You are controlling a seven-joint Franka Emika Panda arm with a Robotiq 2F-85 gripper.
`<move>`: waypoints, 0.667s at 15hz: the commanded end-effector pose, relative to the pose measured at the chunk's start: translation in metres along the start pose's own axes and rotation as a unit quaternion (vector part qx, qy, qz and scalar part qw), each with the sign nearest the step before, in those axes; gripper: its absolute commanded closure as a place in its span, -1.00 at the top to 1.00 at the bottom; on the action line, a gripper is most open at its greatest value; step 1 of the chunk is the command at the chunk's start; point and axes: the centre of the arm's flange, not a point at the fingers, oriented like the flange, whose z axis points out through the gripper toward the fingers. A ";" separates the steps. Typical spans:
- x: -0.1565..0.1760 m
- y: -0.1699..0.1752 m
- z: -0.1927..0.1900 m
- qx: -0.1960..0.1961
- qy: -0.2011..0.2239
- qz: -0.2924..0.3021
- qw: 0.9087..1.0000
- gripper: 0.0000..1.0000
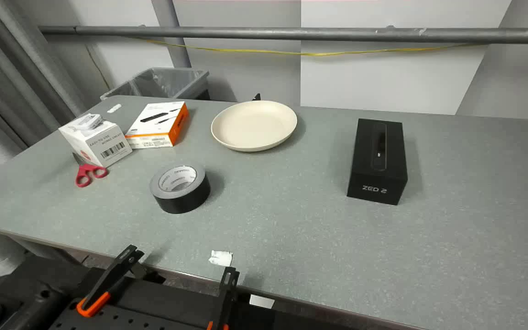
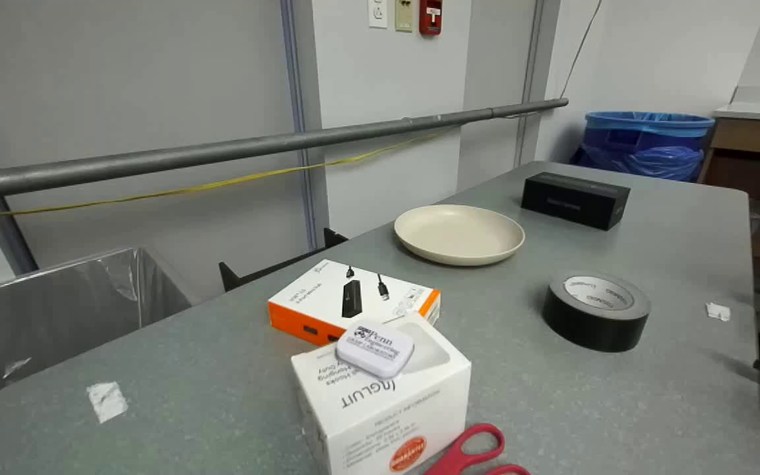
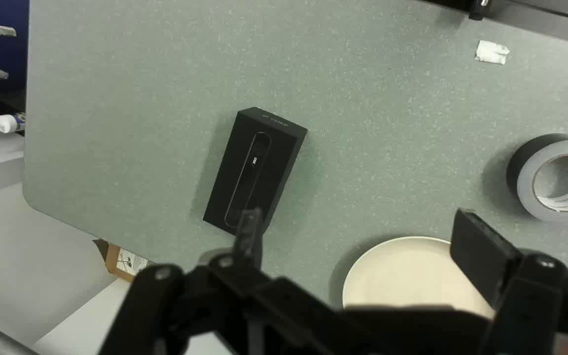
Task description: Pick up the seal tape and put it on the white plate
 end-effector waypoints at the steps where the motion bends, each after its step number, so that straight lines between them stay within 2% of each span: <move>1: 0.000 0.000 0.000 0.000 0.000 0.000 1.000 1.00; 6: 0.002 -0.001 0.000 0.006 0.003 -0.010 1.000 1.00; 10: 0.036 -0.044 0.020 0.033 0.011 -0.073 0.997 1.00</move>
